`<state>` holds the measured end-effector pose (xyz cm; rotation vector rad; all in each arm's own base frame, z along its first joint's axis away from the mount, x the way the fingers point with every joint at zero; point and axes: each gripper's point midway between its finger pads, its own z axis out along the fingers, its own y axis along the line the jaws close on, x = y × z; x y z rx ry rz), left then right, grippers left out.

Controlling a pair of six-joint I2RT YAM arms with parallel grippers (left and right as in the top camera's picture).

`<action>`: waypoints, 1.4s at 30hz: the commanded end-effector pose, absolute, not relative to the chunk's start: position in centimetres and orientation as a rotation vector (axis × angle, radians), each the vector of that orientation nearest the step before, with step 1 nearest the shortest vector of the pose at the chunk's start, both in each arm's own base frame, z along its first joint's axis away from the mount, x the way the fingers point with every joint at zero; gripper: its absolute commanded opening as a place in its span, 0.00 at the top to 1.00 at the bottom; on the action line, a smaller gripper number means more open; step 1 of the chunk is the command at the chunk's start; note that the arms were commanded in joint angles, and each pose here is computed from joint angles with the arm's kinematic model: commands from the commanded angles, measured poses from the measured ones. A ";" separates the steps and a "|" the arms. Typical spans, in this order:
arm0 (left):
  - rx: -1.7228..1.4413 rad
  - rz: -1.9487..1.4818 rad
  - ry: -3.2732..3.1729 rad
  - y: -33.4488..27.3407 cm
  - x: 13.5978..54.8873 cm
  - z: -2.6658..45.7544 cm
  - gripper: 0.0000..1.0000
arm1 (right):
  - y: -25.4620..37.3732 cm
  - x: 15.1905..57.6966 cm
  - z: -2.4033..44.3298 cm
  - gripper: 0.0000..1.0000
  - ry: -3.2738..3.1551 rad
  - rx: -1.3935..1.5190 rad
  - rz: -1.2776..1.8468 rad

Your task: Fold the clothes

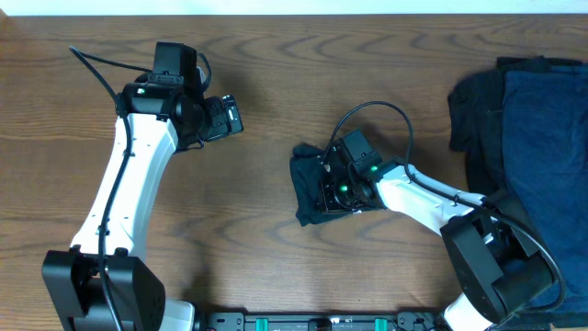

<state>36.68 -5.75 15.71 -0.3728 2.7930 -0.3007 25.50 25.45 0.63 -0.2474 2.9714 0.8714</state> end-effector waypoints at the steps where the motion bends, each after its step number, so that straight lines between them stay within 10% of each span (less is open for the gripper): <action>1: -0.364 -0.312 2.777 -5.9 36.9 16.3 0.02 | 25.8 25.2 1.2 0.99 2.952 -0.301 0.934; 12: -0.364 -0.312 2.777 -5.8 36.9 16.3 0.02 | 26.0 32.0 10.1 0.98 2.623 -0.340 1.159; 35: -0.364 -0.312 2.777 -5.8 36.9 16.3 0.02 | 23.8 35.0 1.5 0.99 2.717 -0.319 0.837; 42: -0.364 -0.312 2.777 -5.8 36.9 16.3 0.02 | 22.7 37.7 5.3 0.91 2.588 -0.286 0.850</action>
